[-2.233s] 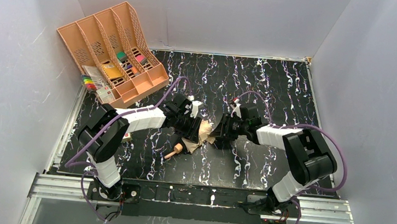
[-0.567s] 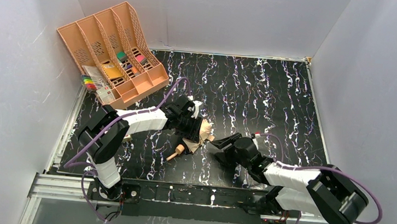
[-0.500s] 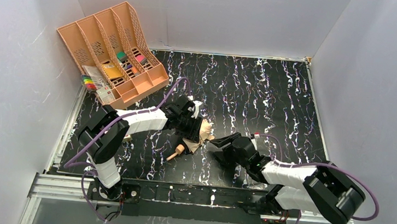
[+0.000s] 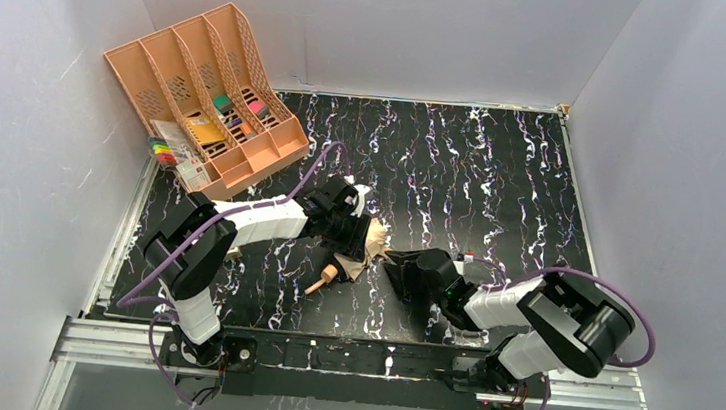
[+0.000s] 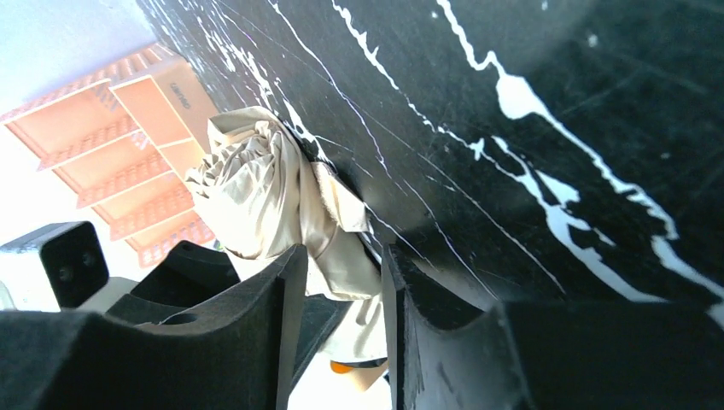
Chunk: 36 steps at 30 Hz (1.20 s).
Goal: Put away the umbrella
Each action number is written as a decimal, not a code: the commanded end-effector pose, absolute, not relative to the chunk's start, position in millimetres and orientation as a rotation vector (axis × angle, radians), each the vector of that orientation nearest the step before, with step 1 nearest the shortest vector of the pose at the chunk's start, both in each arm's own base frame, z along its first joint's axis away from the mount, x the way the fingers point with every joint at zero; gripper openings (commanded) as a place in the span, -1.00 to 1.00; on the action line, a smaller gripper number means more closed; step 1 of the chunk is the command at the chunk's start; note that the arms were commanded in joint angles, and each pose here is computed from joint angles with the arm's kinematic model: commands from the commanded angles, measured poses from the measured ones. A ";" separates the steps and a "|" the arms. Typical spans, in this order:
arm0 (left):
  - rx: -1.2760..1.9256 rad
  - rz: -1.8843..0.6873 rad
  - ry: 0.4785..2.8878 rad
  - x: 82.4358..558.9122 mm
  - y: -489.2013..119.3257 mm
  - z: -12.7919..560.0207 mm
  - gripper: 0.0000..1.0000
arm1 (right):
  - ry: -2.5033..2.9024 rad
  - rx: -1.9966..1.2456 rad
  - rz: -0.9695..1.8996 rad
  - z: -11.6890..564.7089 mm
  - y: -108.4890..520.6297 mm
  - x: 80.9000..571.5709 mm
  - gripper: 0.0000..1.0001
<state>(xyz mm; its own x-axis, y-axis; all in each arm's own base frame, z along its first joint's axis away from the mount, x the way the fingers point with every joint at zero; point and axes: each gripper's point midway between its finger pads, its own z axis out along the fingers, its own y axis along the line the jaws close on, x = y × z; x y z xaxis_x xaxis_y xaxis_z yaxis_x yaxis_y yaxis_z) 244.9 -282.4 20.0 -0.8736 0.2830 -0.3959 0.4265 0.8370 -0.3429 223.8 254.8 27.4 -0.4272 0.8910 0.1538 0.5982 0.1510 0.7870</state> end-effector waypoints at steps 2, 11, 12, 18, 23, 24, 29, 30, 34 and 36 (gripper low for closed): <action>0.544 -0.175 2.932 213.0 -208.4 -45.2 -1.00 | 2.073 1.498 1.183 14.1 253.1 219.6 0.05; 0.551 -0.166 2.931 212.8 -206.9 -43.6 -1.00 | 2.043 1.565 1.139 1.1 248.5 224.0 -0.09; 0.551 -0.166 2.932 212.6 -206.9 -44.0 -1.00 | 2.041 1.575 1.133 -2.4 247.5 224.1 -0.09; 0.550 -0.166 2.927 212.5 -206.7 -42.3 -1.00 | 2.014 1.615 1.131 -15.7 240.7 225.5 -0.03; 0.556 -0.158 2.931 212.2 -205.6 -43.5 -1.00 | 2.010 1.593 1.111 -21.5 231.7 229.8 -0.02; 0.555 -0.158 2.932 212.1 -205.6 -43.6 -1.00 | 2.007 1.574 1.138 -18.5 233.4 232.4 -0.03; 0.560 -0.154 2.935 211.2 -204.9 -44.7 -1.00 | 2.040 1.500 1.234 -15.7 241.1 232.6 -0.08; 0.560 -0.153 2.936 210.8 -204.5 -45.0 -1.00 | 2.048 1.479 1.259 -14.6 243.7 231.7 -0.08; 0.556 -0.151 2.941 209.2 -203.1 -45.6 -1.00 | 2.064 1.441 1.335 -11.9 247.9 225.3 -0.06; 0.558 -0.151 2.940 208.9 -203.0 -45.7 -1.00 | 2.073 1.434 1.352 -12.6 247.8 221.8 -0.08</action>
<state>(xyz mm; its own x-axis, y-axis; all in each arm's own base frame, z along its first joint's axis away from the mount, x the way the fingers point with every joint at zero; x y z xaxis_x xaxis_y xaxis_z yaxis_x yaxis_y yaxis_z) 244.8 -281.7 20.1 -0.8720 0.2913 -0.3933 0.4290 0.8417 -0.3278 260.6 253.7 34.0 -0.4483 0.8804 0.1547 0.3855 0.0343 0.9221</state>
